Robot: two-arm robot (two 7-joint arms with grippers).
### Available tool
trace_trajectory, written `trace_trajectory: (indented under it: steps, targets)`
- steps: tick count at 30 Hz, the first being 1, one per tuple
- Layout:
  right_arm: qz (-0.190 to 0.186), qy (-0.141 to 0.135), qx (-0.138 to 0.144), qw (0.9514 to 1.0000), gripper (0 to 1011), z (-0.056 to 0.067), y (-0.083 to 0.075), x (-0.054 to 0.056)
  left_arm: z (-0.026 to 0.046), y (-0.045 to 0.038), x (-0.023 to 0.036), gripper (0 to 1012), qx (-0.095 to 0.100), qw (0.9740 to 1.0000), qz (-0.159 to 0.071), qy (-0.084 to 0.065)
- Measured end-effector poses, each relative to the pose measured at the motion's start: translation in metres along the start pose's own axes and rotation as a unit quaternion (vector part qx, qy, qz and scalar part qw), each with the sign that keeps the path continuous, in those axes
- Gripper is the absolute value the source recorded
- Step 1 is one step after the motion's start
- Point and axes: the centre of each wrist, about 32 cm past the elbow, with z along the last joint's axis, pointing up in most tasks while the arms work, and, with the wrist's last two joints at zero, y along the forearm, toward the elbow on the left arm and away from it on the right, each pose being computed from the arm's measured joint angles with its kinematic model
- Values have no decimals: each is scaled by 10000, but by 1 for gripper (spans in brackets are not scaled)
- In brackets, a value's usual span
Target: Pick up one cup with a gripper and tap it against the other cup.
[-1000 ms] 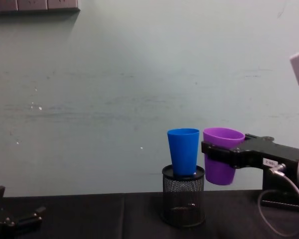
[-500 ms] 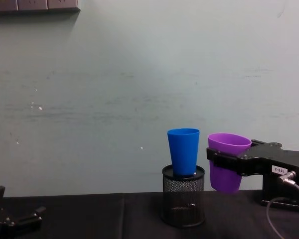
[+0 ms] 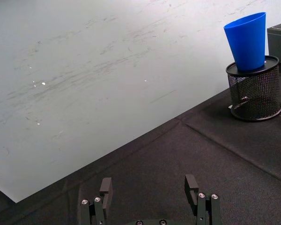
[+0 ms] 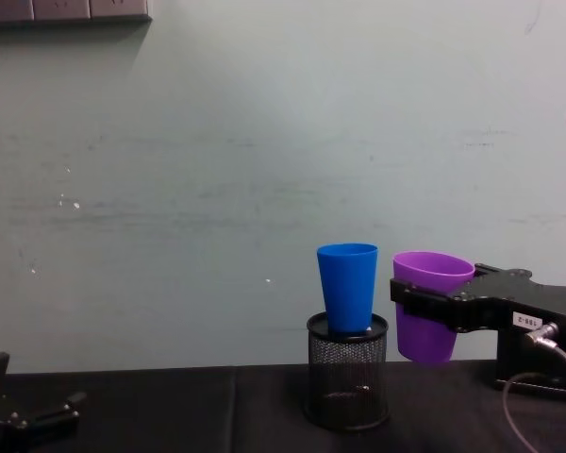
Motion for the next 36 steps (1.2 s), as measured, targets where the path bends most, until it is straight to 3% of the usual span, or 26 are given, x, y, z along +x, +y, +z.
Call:
trace_trajectory:
  steps: [15,20,36]
  targets:
    - [8,-12,-5,10000,739,-1,-3,8,0,0,0,1011,0,10000,0,0]
    - [118,60,-79,9999,739,-26,-98,25,0,0,0,1011,0,10000,0,0]
    - [322,133,-354,9988,739,-186,-361,-153,0,0,0,1011,0,10000,0,0]
